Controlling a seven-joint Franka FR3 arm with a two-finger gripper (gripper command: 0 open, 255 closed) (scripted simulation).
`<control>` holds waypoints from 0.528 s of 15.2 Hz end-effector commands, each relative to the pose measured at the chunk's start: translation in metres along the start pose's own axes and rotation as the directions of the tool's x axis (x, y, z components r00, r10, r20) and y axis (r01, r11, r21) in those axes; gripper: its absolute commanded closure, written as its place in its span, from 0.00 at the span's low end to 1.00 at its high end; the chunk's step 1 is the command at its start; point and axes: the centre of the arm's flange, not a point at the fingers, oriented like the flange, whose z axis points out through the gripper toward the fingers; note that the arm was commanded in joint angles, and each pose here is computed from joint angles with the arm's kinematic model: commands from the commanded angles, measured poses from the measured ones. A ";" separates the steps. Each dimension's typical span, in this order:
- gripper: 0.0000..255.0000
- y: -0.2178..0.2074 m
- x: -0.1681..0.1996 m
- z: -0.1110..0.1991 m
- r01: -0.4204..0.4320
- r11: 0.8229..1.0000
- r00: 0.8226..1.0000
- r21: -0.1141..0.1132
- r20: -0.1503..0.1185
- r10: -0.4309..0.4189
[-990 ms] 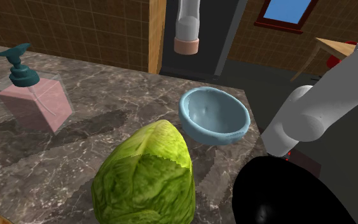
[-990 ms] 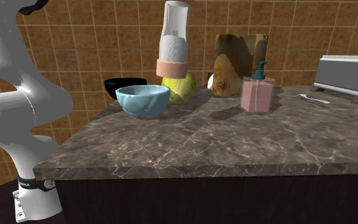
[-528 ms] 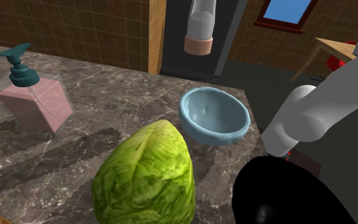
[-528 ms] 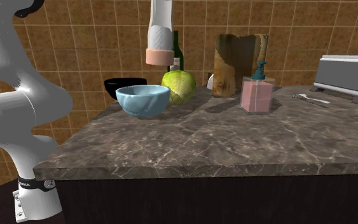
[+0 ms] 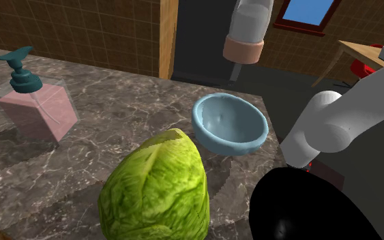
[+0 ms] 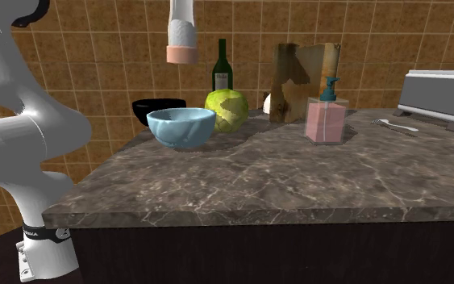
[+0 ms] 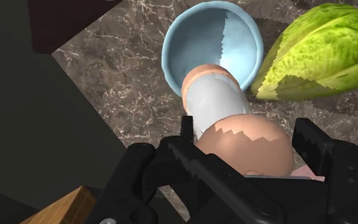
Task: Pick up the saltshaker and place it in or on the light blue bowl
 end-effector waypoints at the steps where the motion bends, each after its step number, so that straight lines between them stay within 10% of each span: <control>1: 1.00 -0.010 -0.023 -0.007 -0.001 1.000 1.000 -0.001 0.001 0.001; 8: 1.00 -0.019 -0.043 0.014 -0.001 1.000 1.000 -0.001 0.001 0.001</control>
